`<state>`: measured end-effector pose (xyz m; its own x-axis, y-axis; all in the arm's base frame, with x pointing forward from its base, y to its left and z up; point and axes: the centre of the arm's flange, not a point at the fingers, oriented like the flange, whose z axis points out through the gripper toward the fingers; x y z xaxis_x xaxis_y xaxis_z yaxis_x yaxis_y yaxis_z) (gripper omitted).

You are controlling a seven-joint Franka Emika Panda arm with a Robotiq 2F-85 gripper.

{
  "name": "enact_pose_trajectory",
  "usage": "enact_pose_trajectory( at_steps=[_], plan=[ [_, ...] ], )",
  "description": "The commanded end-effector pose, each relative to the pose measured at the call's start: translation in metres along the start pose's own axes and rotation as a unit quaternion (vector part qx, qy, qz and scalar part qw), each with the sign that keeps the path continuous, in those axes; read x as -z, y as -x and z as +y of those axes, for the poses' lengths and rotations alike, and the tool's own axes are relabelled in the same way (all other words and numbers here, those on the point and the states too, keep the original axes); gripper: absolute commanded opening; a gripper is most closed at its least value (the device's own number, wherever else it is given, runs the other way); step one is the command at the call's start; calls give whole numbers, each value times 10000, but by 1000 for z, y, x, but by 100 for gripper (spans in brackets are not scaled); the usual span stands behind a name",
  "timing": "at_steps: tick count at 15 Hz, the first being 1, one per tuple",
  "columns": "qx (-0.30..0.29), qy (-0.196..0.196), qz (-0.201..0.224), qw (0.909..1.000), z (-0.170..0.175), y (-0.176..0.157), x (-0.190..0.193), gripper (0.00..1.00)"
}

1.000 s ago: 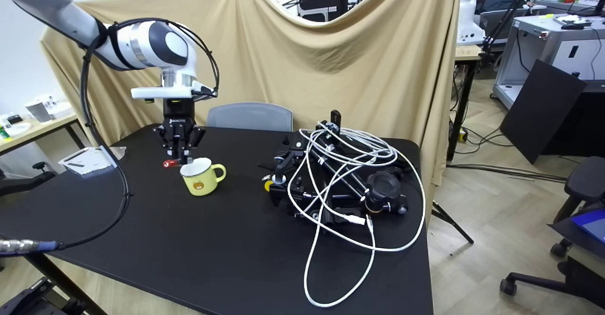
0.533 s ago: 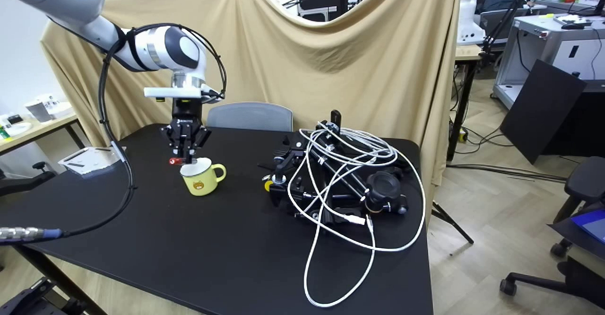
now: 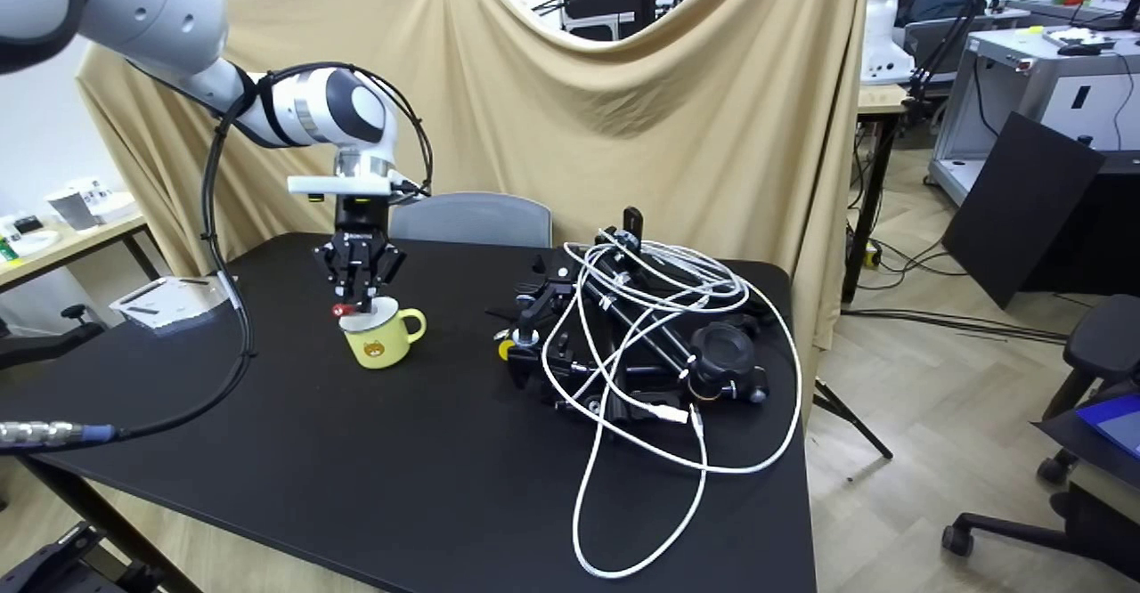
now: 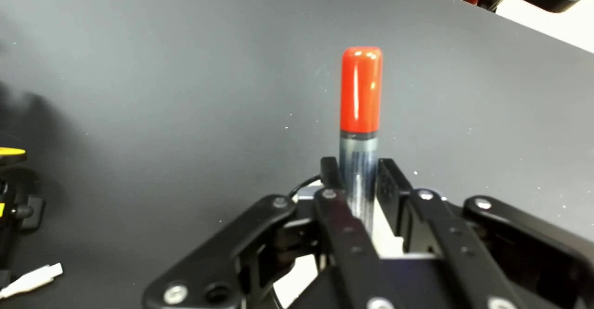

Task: Put the marker into the cup.

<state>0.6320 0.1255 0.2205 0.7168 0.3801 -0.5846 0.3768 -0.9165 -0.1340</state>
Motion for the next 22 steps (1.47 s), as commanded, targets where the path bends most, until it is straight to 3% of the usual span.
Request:
enact_pose_trajectory(
  at_steps=[1, 7, 12, 16, 22],
  plan=[
    [55, 89, -52, 9999, 1, -16, 13, 59],
    [-57, 336, 295, 9990, -12, -6, 22, 98],
    [-398, 787, 1020, 9909, -35, 34, 40, 100],
    [-888, 895, 1282, 9837, -55, 93, 44, 100],
    [-1635, 1194, 2347, 9508, -74, 171, 42, 100]
  ],
)
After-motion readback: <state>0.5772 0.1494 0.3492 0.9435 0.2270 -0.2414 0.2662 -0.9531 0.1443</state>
